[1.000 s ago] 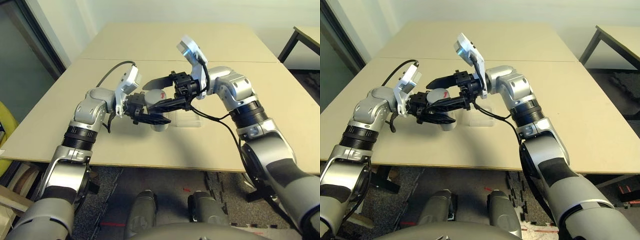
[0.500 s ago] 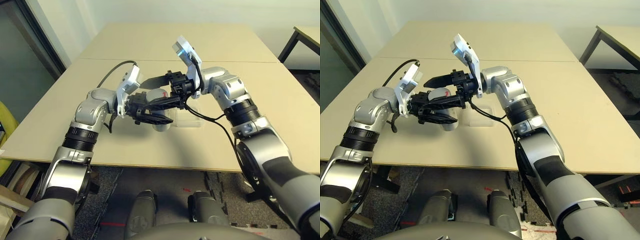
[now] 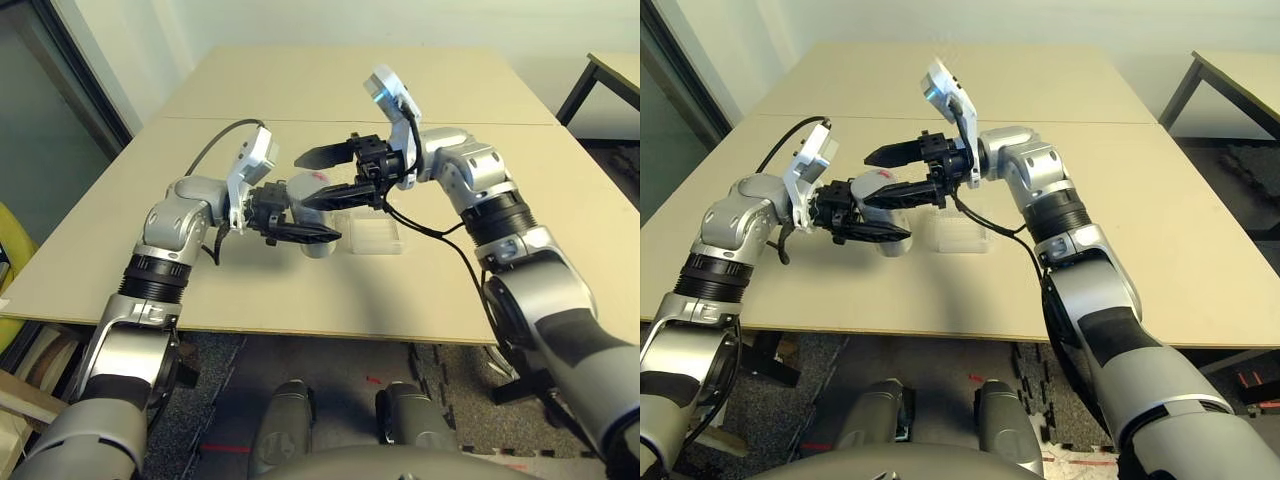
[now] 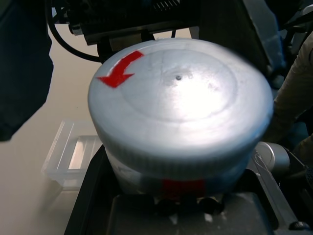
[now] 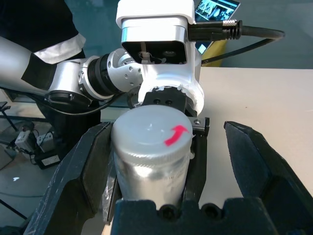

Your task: Pour the medicine from the bottle into the box.

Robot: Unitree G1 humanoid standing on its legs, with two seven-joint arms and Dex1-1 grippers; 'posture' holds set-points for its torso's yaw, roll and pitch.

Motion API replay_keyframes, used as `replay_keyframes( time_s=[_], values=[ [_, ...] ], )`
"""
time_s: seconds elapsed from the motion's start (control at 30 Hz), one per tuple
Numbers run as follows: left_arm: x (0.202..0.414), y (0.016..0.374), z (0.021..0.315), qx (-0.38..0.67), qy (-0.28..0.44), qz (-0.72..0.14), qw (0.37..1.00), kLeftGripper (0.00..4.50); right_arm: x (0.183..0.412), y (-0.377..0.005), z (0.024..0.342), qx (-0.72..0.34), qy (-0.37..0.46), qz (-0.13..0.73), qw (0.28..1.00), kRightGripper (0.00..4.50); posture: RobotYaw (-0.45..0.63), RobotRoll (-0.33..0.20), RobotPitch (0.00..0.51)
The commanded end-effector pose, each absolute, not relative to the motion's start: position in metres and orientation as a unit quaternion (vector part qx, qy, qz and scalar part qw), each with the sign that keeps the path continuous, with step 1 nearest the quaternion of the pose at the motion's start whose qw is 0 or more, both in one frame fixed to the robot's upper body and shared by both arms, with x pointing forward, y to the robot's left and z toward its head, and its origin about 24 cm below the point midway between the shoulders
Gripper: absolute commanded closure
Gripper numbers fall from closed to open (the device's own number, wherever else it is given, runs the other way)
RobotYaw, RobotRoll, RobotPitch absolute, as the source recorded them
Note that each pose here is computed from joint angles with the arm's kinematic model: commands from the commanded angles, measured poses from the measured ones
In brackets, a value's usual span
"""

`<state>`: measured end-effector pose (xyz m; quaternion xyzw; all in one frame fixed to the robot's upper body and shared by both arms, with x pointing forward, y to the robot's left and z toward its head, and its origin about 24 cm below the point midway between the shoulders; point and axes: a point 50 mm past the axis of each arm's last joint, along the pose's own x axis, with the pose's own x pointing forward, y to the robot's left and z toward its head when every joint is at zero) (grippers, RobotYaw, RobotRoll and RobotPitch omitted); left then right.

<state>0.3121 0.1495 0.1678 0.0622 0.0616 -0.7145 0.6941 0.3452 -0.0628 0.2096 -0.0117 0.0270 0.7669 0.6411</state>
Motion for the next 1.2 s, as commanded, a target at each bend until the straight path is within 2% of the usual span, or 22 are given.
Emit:
replay_keyframes(
  time_s=[0.03,0.67,0.97,1.2],
  values=[
    [0.310,0.147,0.173,0.073,0.050,-0.728,0.680,1.92,0.349,-0.083,0.211,-0.005,0.025,0.742,0.670,0.00,0.00,0.000,0.000],
    [0.311,0.152,0.174,0.076,0.050,-0.726,0.682,1.92,0.350,-0.133,0.212,-0.014,0.037,0.686,0.726,0.00,-0.01,0.000,0.000],
    [0.314,0.150,0.172,0.077,0.049,-0.723,0.685,1.92,0.334,-0.112,0.231,-0.016,0.001,0.709,0.705,0.00,-0.02,0.000,0.000],
    [0.316,0.149,0.171,0.077,0.049,-0.724,0.684,1.92,0.324,-0.087,0.232,-0.024,-0.005,0.738,0.675,0.00,-0.03,0.000,0.000]
  ],
)
